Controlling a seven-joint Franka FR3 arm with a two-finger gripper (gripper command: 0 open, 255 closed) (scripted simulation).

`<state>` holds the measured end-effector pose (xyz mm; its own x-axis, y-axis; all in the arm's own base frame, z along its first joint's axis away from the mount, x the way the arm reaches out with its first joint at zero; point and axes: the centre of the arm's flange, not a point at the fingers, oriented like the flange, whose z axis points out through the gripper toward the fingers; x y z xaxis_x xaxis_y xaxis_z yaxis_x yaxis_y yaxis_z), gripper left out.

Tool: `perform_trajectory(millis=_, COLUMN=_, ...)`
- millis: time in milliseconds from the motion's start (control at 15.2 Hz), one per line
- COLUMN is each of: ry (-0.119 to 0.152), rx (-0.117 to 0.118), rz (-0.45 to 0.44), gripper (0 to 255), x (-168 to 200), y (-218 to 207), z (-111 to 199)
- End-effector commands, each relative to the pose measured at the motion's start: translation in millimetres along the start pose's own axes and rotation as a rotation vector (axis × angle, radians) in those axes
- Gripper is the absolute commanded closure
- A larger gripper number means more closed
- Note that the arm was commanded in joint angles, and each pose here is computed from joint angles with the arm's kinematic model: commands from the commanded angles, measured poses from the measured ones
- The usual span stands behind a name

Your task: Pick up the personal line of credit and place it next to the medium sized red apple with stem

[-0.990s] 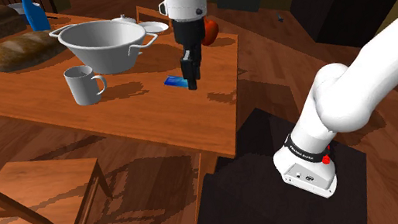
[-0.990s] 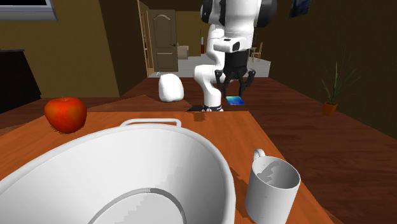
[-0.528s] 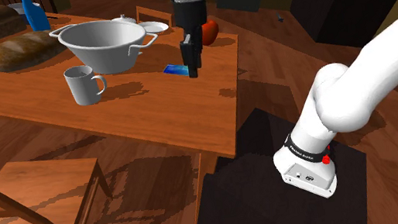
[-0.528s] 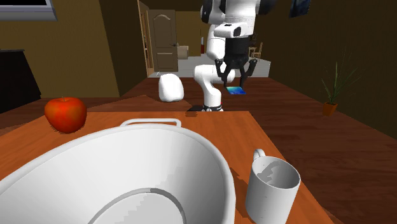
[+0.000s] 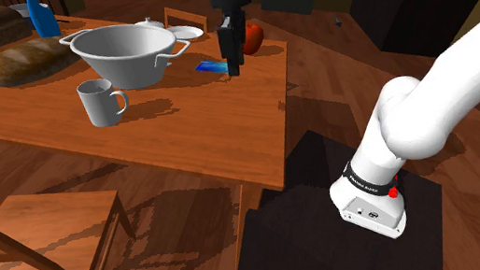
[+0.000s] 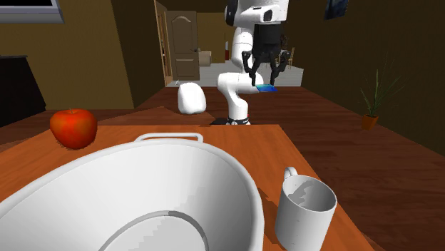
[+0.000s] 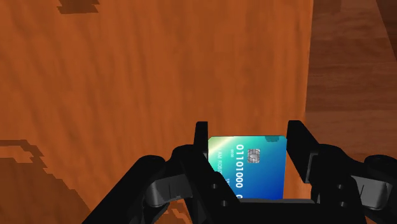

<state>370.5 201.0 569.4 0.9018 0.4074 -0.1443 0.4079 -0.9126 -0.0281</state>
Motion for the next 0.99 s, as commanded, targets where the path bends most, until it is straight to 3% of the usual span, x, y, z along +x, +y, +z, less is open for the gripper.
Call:
perform_trajectory(millis=0, ry=-0.001, rx=0.0, rz=0.0, gripper=255, x=-1.4, y=0.0, z=-8.2)
perform_trajectory(millis=924, ry=-0.001, rx=0.0, rz=0.0, gripper=255, x=14.6, y=183.9, z=-16.5)
